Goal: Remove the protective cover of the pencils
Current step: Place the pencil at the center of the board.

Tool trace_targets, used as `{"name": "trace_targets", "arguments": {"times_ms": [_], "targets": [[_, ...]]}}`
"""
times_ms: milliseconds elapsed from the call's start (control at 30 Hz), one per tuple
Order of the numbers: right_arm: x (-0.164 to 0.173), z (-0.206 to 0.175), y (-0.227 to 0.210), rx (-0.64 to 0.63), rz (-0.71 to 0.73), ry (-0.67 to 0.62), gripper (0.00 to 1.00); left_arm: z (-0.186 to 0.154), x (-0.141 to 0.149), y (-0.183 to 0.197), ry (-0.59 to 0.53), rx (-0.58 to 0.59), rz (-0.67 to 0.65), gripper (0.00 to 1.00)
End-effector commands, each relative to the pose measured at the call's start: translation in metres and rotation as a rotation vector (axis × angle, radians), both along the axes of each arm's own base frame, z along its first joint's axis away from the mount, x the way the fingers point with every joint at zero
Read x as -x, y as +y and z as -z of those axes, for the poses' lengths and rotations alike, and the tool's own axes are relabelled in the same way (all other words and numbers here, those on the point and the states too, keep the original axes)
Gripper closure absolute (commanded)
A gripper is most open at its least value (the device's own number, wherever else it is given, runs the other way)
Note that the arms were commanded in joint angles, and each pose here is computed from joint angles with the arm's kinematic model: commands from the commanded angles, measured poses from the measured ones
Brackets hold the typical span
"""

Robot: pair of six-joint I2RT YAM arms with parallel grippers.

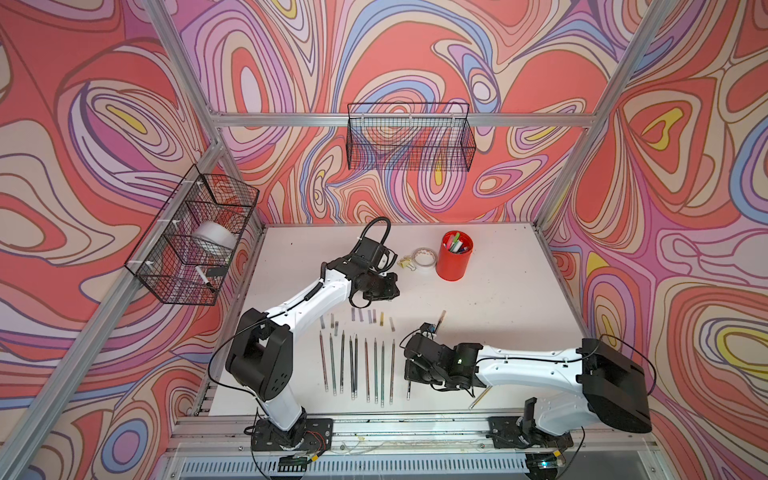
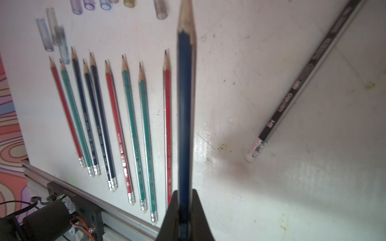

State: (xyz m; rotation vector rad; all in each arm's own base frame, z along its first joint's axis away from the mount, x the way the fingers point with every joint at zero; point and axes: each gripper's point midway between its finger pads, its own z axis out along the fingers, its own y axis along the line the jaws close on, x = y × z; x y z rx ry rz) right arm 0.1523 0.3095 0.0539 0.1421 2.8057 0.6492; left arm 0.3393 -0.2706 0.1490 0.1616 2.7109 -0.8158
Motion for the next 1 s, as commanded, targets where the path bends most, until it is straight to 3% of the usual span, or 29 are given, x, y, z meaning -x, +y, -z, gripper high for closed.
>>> {"name": "trace_targets", "arguments": {"times_ms": [0,400,667,967], "targets": [[0.005,0.01,-0.002,0.055,0.011,0.047,1.0,0.009,0.0,0.003,0.053,-0.045,-0.004,1.0],[0.013,0.044,0.005,0.18,-0.01,0.163,1.0,0.049,0.017,-0.017,0.212,-0.134,0.076,1.0],[0.015,0.05,0.005,0.197,-0.015,0.179,0.99,0.068,0.029,-0.028,0.275,-0.173,0.124,1.0],[0.017,0.055,0.001,0.221,-0.012,0.196,0.88,0.088,0.038,-0.029,0.352,-0.224,0.144,1.0]]}}
